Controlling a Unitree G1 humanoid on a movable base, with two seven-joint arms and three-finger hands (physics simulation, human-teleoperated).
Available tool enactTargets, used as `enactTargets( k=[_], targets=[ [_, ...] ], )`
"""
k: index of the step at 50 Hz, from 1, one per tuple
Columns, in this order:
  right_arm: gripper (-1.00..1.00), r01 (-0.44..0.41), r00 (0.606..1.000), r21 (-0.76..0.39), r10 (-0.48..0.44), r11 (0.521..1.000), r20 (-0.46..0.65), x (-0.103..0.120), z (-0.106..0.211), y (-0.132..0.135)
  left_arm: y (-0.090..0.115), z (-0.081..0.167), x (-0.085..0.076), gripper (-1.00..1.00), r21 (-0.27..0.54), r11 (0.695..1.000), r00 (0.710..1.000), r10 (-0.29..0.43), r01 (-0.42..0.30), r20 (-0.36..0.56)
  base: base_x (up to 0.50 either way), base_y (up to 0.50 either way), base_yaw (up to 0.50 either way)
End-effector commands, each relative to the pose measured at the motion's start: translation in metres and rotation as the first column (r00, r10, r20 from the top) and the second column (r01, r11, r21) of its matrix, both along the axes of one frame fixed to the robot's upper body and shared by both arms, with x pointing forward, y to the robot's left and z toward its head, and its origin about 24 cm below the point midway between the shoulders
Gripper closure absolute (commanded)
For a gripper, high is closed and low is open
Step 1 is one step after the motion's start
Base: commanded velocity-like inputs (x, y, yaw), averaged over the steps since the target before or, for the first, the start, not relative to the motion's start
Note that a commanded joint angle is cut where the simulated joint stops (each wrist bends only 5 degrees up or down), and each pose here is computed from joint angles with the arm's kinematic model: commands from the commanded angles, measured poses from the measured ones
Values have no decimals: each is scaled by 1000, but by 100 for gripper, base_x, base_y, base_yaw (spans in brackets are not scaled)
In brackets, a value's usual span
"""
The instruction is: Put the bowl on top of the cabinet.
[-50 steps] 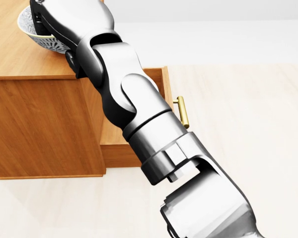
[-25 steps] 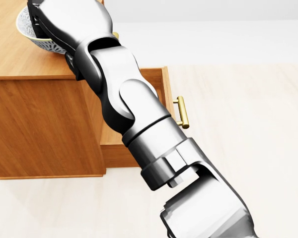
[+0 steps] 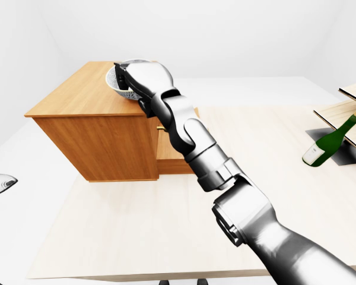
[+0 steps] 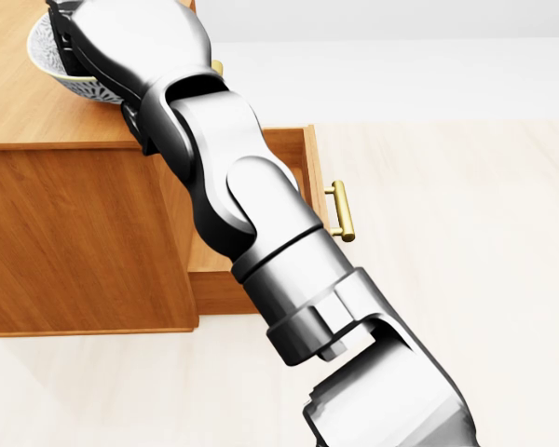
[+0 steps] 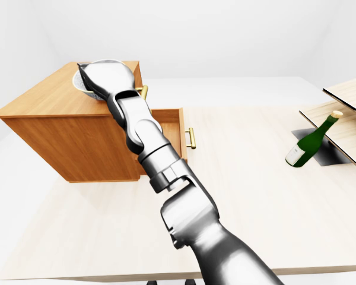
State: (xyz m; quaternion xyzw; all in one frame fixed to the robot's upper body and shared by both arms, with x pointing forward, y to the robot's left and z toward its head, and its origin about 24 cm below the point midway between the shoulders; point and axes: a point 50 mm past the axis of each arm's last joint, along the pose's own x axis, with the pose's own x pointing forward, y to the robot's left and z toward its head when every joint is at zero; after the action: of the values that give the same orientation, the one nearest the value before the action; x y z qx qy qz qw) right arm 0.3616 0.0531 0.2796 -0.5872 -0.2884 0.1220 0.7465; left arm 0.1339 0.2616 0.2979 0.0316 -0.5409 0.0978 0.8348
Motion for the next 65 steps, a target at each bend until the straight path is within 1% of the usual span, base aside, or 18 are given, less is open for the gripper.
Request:
enactTargets(
  k=[1, 19, 20, 21, 22, 23, 24, 25, 41, 46, 58, 65],
  targets=[
    [100, -192, 964, 68, 201, 979, -174, -30, -26, 47, 0, 0, 0, -100, 0, 1000, 1000, -1, 1, 2, 0, 0, 0],
    [100, -201, 961, 86, 213, 976, -178, -31, -25, 46, 0, 3, -3, -100, -5, 1000, 1000, -9, 9, 19, 0, 0, 0],
    [74, -201, 960, 87, 213, 976, -179, -31, -25, 46, 0, 3, -3, -100, -5, 1000, 1000, -9, 9, 19, 0, 0, 0],
    [0, -200, 961, 87, 213, 976, -179, -31, -25, 46, 0, 3, -3, -100, -5, 1000, 1000, -9, 9, 16, 0, 0, 0],
    [-25, -200, 961, 86, 212, 976, -178, -31, -25, 46, 0, 3, -2, -100, -5, 1000, 1000, -8, 8, 13, 0, 0, 0],
    [-85, -199, 961, 85, 212, 976, -177, -31, -25, 46, 0, 2, -2, -100, -5, 1000, 1000, -8, 8, 11, 0, 0, 0],
    [-85, -199, 961, 85, 211, 976, -176, -31, -25, 46, 0, 2, -2, -100, -5, 1000, 1000, -8, 8, 11, 0, 0, 0],
    [-100, -199, 961, 87, 212, 976, -176, -31, -25, 46, 0, 2, -2, -100, -5, 1000, 1000, -9, 9, 11, 0, 0, 0],
    [-100, -192, 962, 86, 205, 978, -178, -29, -24, 46, 0, 1, -1, -100, -3, 1000, 1000, -6, 6, 6, 0, 0, 0],
    [-100, -212, 961, 85, 223, 974, -162, -33, -15, 47, 0, 1, -1, -100, -1, 1000, 1000, -3, 3, 6, 0, 0, 0],
    [-100, -232, 964, 99, 242, 968, -113, -36, 12, 34, -1, 0, 0, -100, 4, 1000, 1000, 0, 0, -1, 0, 0, 0],
    [-100, -273, 957, 103, 281, 956, -73, -48, 26, 30, -2, -2, 2, -100, 10, 1000, 1000, 3, -3, -10, 0, 0, 0]
  ],
)
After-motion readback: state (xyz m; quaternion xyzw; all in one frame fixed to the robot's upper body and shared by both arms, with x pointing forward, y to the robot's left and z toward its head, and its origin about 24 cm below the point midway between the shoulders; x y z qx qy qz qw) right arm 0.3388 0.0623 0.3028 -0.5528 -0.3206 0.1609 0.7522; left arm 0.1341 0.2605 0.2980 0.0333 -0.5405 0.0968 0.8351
